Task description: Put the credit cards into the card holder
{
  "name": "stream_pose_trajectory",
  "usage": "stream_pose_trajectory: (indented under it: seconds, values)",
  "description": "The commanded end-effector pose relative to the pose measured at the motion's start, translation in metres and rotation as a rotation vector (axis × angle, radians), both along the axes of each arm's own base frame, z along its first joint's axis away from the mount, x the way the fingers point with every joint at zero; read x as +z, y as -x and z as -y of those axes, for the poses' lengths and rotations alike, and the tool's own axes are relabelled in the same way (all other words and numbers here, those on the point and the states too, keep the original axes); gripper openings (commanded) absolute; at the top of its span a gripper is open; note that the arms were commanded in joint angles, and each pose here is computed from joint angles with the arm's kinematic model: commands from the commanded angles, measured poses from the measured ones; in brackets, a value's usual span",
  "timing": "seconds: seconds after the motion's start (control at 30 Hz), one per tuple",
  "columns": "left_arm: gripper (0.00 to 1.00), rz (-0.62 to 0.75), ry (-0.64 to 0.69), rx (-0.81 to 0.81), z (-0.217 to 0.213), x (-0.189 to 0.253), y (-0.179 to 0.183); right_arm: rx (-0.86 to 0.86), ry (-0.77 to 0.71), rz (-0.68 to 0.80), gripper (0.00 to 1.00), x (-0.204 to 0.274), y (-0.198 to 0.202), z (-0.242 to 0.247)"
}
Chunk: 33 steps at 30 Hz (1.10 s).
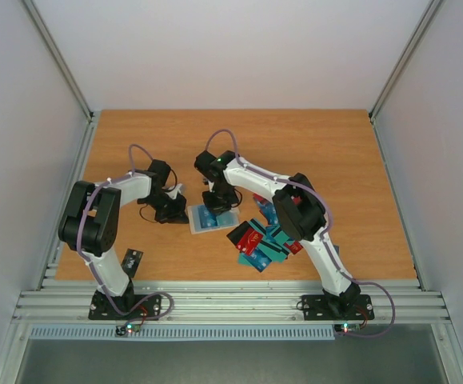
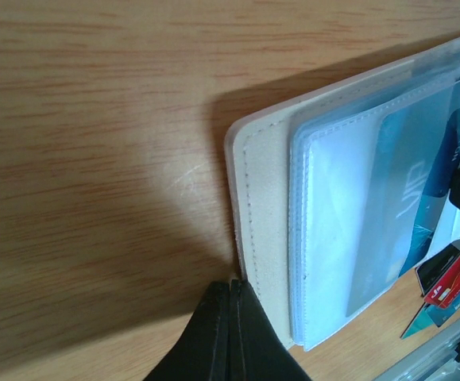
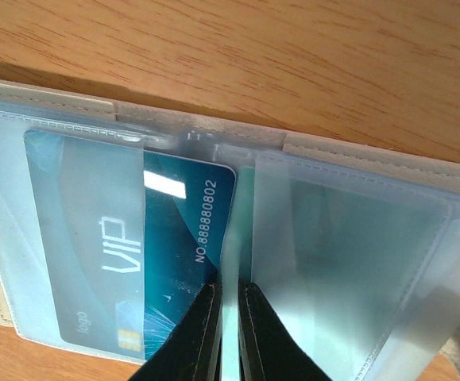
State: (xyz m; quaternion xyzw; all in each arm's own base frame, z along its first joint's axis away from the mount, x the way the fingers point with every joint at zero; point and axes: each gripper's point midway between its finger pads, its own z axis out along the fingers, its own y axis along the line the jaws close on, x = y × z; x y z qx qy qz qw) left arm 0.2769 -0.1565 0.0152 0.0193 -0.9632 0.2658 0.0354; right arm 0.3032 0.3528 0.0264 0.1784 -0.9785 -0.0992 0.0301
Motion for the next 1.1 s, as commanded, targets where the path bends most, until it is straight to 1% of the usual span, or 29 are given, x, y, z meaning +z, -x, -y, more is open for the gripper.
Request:
stream_pose_trajectory:
  seconds: [0.0,0.5,0.77,0.97,1.07]
  values:
    - [0.00,-0.024,-0.029,-0.002,-0.002,-0.015,0.005,0.022,-0.013,-0.024,0.08,-0.005,0.007,-0.013]
    - [0.00,-0.028,-0.032,-0.003,-0.002,-0.016,0.005,0.034,-0.046,-0.034,0.08,-0.004,0.008,-0.026]
    - [0.00,-0.024,-0.042,-0.002,-0.004,-0.015,0.005,0.042,-0.049,0.022,0.09,0.019,0.005,-0.019]
    - [0.00,-0.021,-0.049,-0.005,-0.006,-0.015,0.006,0.032,0.011,0.073,0.09,0.025,-0.002,-0.003]
    - [0.00,-0.021,-0.047,-0.007,-0.005,-0.015,0.006,0.034,0.031,0.075,0.09,0.022,-0.003,0.001]
